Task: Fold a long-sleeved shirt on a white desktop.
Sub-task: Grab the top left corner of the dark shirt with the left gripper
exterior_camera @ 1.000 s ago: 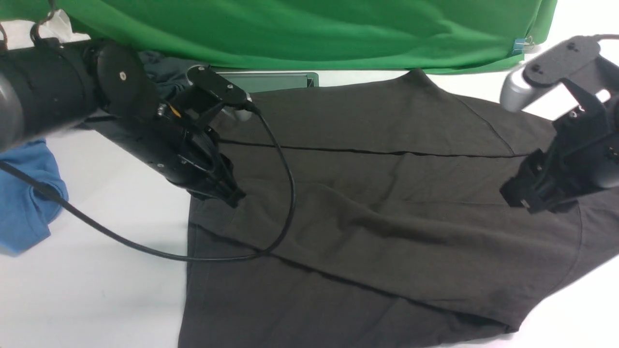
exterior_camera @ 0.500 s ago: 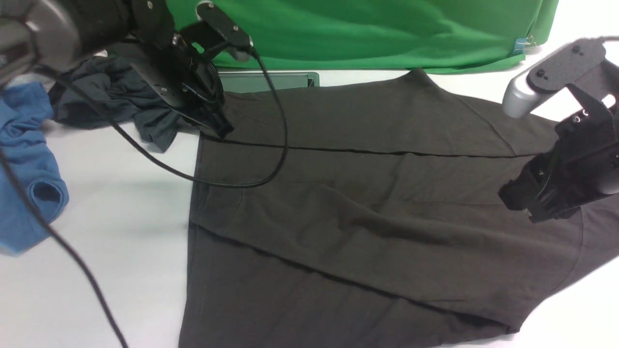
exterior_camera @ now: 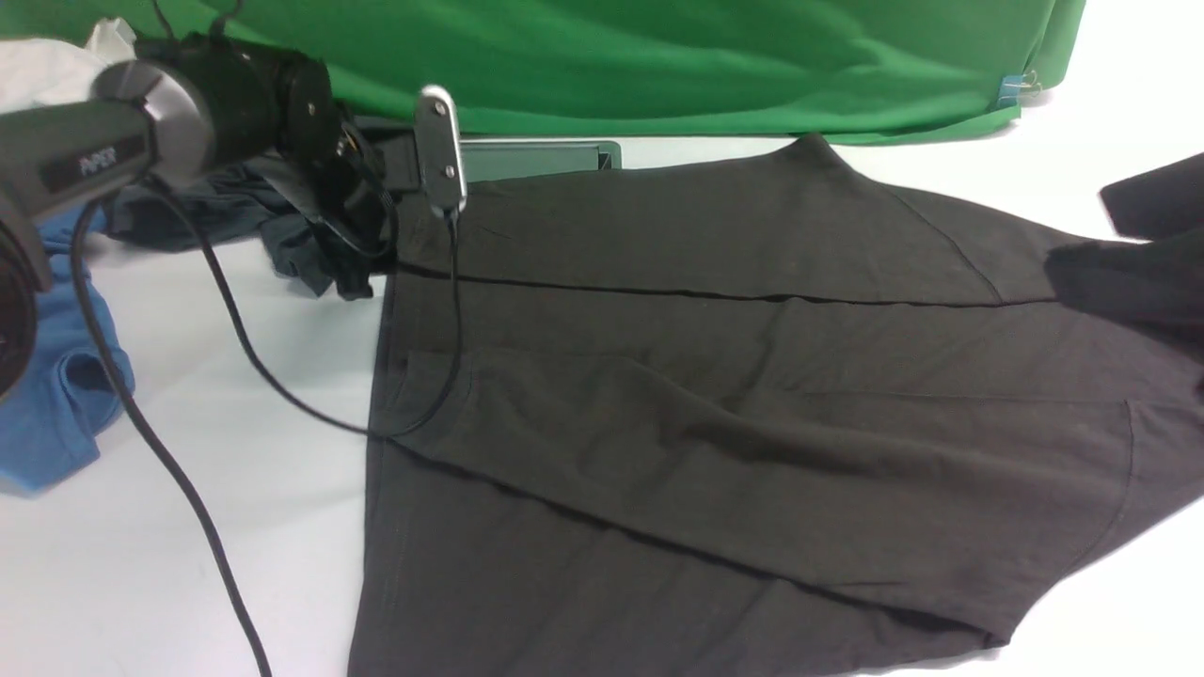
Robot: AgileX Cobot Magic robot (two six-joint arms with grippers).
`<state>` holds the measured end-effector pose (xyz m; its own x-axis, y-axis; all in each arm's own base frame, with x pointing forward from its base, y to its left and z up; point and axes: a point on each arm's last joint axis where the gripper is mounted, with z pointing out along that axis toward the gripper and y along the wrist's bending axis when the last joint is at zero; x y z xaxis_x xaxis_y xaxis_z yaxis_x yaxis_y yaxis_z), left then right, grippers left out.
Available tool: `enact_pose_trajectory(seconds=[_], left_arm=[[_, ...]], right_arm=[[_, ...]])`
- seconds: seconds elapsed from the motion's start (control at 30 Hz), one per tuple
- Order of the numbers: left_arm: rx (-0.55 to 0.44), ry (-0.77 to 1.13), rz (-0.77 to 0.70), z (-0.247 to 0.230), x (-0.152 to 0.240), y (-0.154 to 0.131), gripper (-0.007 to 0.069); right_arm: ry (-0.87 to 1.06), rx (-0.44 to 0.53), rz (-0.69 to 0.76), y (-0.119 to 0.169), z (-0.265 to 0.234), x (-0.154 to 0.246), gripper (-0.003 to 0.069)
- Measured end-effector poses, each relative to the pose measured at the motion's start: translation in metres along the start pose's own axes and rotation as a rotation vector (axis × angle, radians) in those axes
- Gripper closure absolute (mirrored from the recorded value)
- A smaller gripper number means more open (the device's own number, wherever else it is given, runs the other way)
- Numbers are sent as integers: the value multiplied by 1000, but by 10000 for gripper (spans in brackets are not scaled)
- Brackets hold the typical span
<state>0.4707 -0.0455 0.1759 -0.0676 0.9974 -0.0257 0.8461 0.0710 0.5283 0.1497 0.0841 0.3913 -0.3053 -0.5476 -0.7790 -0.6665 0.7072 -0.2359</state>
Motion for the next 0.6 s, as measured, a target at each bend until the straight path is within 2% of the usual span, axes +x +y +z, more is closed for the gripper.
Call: enact_pose_trajectory(seconds=[0.17, 0.37, 0.47, 0.53, 0.57, 0.6], left_arm=[[-10, 25, 146, 22, 2, -6, 195], [-98, 43, 239, 35, 2, -1, 283], [-100, 41, 215, 37, 2, -1, 355], [-90, 44, 191, 37, 3, -2, 430], [-88, 45, 188, 37, 3, -2, 438], [-79, 48, 178, 36, 3, -3, 493]], right_arm=[[10, -5, 1, 1, -3, 2, 323], [22, -11, 5, 2, -3, 3, 323], [22, -11, 17, 2, -3, 3, 323], [22, -11, 23, 2, -3, 3, 323], [22, -11, 23, 2, -3, 3, 323], [22, -11, 23, 2, -3, 3, 323]])
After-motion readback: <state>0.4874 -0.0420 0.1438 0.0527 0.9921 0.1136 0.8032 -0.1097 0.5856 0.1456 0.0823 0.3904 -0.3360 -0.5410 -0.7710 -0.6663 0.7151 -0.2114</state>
